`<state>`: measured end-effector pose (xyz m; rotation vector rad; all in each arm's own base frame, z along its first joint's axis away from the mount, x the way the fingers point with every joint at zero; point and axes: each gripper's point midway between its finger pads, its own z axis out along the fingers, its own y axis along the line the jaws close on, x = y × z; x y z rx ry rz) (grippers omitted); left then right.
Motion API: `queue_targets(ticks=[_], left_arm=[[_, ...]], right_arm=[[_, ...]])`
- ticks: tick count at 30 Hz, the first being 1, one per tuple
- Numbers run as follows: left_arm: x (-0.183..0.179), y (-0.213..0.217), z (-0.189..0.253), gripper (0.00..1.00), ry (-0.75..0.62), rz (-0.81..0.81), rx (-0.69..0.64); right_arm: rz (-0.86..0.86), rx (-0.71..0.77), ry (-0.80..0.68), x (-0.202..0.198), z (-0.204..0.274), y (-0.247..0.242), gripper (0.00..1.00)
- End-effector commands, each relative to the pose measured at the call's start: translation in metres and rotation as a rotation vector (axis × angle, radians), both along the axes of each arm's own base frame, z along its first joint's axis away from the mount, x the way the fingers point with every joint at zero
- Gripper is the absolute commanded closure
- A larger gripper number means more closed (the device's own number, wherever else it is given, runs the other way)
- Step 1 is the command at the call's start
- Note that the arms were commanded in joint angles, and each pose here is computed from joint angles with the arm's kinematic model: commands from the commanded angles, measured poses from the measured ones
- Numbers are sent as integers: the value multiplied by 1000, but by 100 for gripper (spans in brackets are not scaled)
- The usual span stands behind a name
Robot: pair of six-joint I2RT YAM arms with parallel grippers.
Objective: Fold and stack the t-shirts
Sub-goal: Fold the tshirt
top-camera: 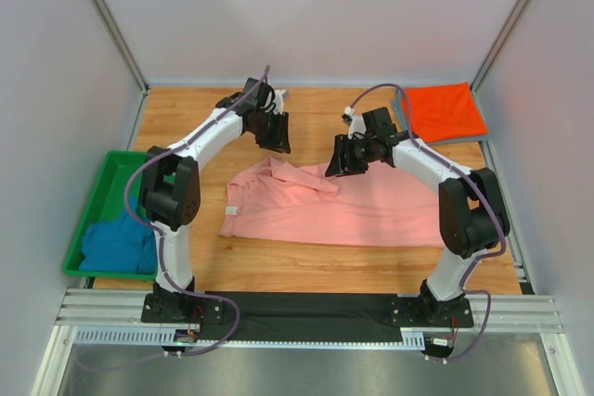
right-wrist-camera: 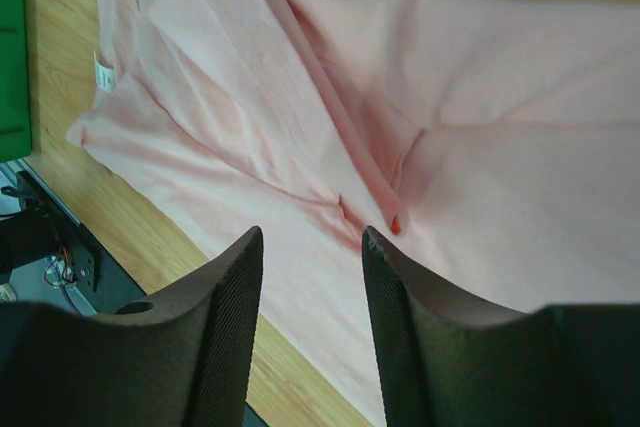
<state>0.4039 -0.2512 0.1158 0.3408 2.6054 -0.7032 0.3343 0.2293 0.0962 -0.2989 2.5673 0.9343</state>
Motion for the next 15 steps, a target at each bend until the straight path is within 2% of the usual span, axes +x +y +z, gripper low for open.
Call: queue_targets(ticks=[1,5,15], left_arm=[[15,-1,2,61,-69,-92,38],[14,-6,-22,61,-12,-168,47],[10,-3,-44,60,13,-241,82]], right_arm=[[50,-1,-5,16,-4,7,53],[75,-9,32,15,-19,9,51],[113,-69,22,10,-34,-8,49]])
